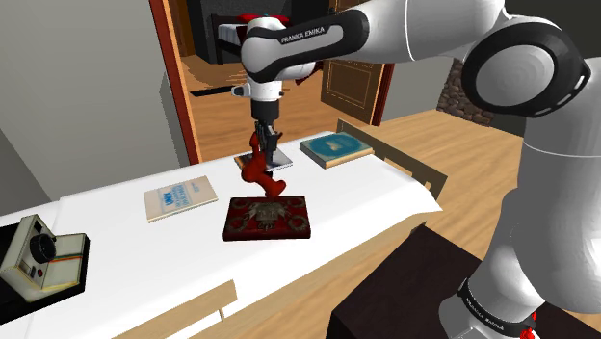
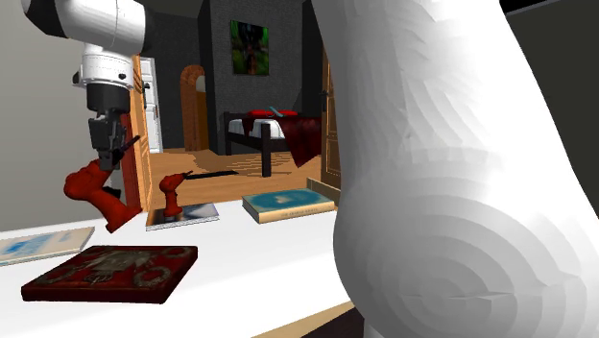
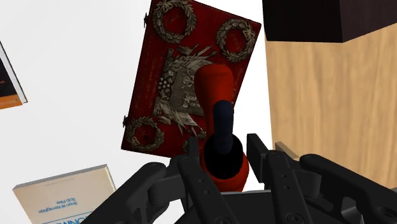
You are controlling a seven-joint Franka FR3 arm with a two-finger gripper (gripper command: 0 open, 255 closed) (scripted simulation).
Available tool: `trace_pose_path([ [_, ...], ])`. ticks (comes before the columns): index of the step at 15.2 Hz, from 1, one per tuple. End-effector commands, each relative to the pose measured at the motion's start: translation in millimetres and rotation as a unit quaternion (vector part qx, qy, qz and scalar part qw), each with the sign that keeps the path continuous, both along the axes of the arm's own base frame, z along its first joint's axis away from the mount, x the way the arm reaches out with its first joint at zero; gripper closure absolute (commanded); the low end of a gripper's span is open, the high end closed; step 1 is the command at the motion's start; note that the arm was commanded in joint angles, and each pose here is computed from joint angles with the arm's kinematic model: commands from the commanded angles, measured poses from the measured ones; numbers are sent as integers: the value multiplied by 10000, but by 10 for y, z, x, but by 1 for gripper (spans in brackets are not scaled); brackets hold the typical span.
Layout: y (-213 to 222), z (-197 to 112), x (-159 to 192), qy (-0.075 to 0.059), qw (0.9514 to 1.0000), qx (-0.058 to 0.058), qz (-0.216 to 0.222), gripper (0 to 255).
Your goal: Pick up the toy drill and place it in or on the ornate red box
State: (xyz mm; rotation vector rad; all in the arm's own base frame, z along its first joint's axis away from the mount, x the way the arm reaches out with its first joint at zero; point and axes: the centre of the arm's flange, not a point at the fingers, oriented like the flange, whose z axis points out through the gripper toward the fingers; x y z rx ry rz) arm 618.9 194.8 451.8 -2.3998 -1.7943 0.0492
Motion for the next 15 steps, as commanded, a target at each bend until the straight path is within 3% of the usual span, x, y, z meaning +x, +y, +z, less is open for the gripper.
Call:
trace_pose_path([
  [1, 1, -104, -1, -4, 10000, 2, 0, 255],
  [15, 1, -843, -1, -4, 10000, 2, 0, 255],
])
